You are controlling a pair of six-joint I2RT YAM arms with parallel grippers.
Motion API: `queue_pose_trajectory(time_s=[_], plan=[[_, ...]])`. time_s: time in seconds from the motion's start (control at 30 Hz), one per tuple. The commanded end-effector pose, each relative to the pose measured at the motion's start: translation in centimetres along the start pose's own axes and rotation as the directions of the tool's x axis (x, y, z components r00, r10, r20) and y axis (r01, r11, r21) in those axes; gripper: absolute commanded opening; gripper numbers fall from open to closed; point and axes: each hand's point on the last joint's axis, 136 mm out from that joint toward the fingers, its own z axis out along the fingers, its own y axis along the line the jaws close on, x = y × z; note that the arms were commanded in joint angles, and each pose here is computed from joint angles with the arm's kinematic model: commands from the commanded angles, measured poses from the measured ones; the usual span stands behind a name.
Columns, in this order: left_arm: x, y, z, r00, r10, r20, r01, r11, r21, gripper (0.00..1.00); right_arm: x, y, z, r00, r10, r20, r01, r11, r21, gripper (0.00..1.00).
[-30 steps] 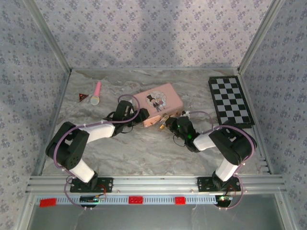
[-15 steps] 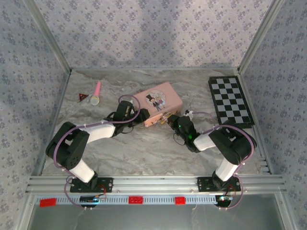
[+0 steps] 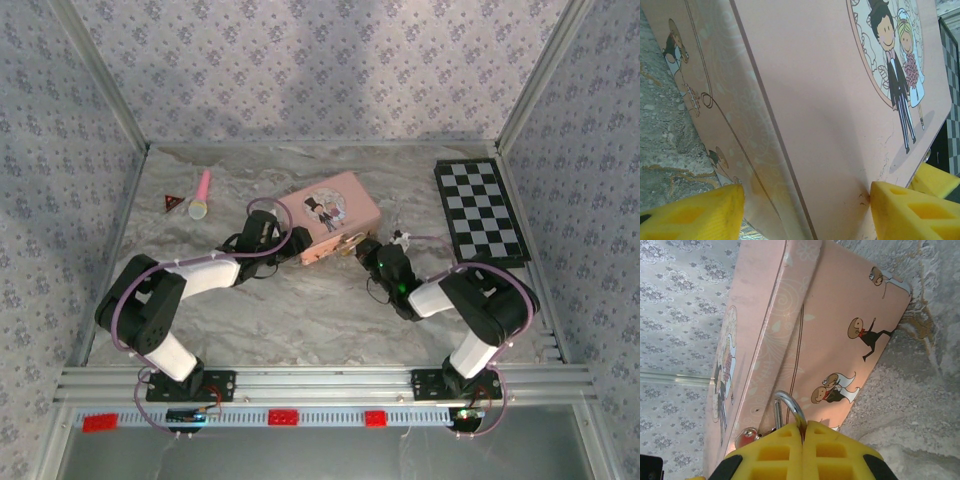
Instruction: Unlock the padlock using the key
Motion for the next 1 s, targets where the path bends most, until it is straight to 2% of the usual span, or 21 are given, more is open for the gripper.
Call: queue_pose_trajectory(time_s=[0.0, 0.2, 0.37, 0.53, 0.57, 0.6, 0.67, 0.8, 0.97], plan=[[1.9, 2.2, -0.2, 0.998, -0.015, -0.060, 0.010, 0.997, -0.080, 0.66, -1.4, 0.9, -0.5, 0.998, 0.005, 0.055, -0.004, 1.000, -0.019, 0.00], [1.8, 1.9, -0.5, 0.998, -0.007, -0.057, 0.003, 0.997, -0.074, 0.68, -1.8, 0.8, -1.3, 0.998, -0.030, 0.063, 0.030, 1.000, -0.001, 0.00], [1.7, 0.8, -1.3, 0.994, 0.063, -0.089, -0.068, 0.996, -0.055, 0.72, -1.8, 0.1, -2.8, 0.997, -0.063, 0.038, 0.062, 0.997, 0.050, 0.00], [1.3, 0.6, -3.5, 0.992, 0.118, -0.045, -0.119, 0.993, -0.008, 0.77, -1.4, -0.5, -4.8, 0.991, -0.133, -0.020, 0.134, 0.987, 0.084, 0.00], [1.5, 0.1, -3.8, 0.989, 0.141, -0.044, -0.140, 0.990, 0.024, 0.79, -1.2, -0.7, -5.2, 0.988, -0.149, -0.034, 0.152, 0.984, 0.097, 0.00], [1.8, -0.5, -4.1, 0.985, 0.167, -0.048, -0.164, 0.985, 0.053, 0.90, -1.2, -0.7, -5.7, 0.984, -0.173, -0.048, 0.177, 0.979, 0.098, 0.00], [2.2, -0.9, -4.8, 0.978, 0.206, -0.045, -0.202, 0.976, 0.076, 0.93, -1.1, -1.0, -6.8, 0.975, -0.207, -0.078, 0.215, 0.970, 0.116, 0.00], [2.6, -0.5, -7.0, 0.962, 0.272, 0.022, -0.273, 0.957, 0.095, 0.93, -1.2, -1.1, -9.4, 0.954, -0.269, -0.129, 0.286, 0.948, 0.141, 0.00], [2.5, 0.2, -10.4, 0.926, 0.364, 0.101, -0.370, 0.927, 0.056, 0.94, -0.8, -0.9, -11.8, 0.916, -0.347, -0.204, 0.374, 0.920, 0.114, 0.00]])
